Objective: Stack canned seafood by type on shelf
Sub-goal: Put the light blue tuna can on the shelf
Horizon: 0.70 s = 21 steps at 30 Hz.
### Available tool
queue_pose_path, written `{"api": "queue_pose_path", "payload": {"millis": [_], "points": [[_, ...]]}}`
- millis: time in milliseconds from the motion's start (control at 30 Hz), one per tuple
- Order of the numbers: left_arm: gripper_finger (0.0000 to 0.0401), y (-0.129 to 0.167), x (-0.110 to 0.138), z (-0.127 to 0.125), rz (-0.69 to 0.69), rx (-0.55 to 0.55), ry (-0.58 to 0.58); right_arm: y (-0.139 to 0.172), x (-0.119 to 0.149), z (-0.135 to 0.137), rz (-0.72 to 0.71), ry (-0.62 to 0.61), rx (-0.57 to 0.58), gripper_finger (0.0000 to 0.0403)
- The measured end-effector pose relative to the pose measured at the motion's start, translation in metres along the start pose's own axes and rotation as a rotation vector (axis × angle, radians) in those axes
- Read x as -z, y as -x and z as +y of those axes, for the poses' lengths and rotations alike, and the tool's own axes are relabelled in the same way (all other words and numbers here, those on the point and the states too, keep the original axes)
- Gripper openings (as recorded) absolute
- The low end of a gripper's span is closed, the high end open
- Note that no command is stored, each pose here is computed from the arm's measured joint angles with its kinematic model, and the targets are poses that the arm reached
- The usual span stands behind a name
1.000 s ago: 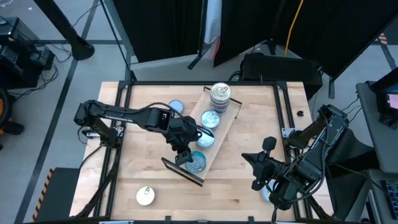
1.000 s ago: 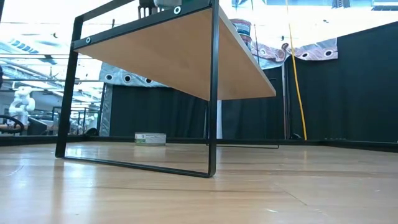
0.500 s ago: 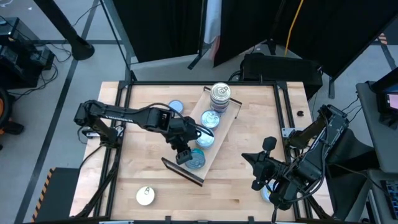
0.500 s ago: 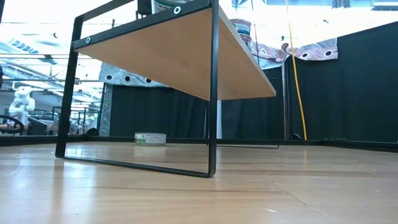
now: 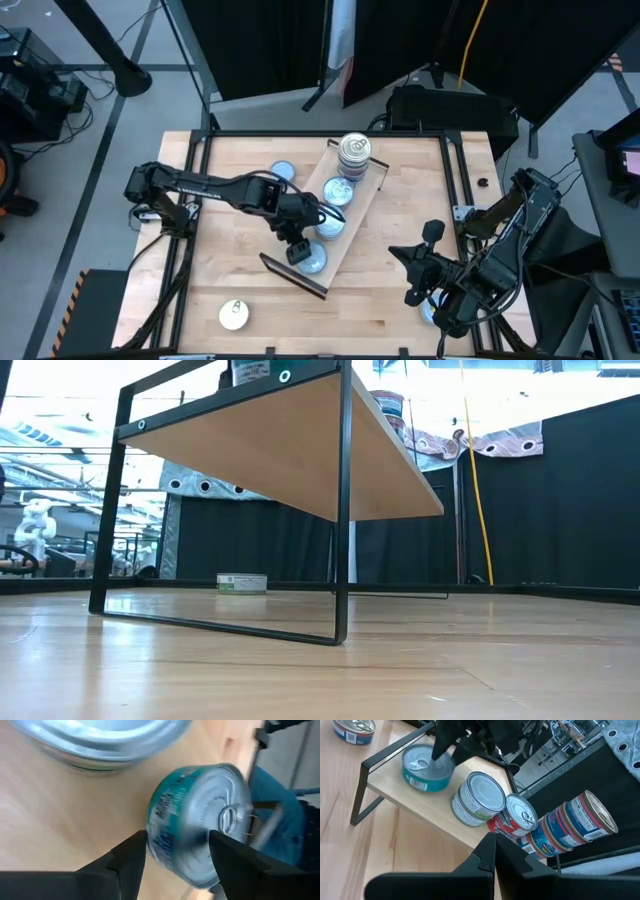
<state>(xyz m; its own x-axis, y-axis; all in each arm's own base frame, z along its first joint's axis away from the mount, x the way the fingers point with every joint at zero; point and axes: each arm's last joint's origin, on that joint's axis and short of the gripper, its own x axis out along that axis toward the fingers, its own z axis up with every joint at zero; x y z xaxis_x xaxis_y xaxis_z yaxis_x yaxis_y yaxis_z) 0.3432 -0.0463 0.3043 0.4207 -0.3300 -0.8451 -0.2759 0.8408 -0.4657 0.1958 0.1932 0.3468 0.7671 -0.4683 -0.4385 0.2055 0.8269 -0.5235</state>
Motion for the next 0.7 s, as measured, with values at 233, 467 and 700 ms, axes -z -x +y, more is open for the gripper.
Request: {"api": "queue_pose_path", "payload": {"millis": [233,467,700], "points": [[0.0226,0.001,-0.001,0.008,0.017,-0.033,0.050,0.000,0.001,0.001,0.023,-0.001,-0.032,0.0000],[0.0226,0.017,0.007,0.008,0.028,-0.046,0.083,0.001,0.003,0.005,0.025,-0.046,-0.051,0.0000],[0.0226,0.051,0.024,-0.009,-0.132,-0.084,0.032,-0.017,0.013,0.026,-0.038,-0.134,-0.027,0.0000]]}}
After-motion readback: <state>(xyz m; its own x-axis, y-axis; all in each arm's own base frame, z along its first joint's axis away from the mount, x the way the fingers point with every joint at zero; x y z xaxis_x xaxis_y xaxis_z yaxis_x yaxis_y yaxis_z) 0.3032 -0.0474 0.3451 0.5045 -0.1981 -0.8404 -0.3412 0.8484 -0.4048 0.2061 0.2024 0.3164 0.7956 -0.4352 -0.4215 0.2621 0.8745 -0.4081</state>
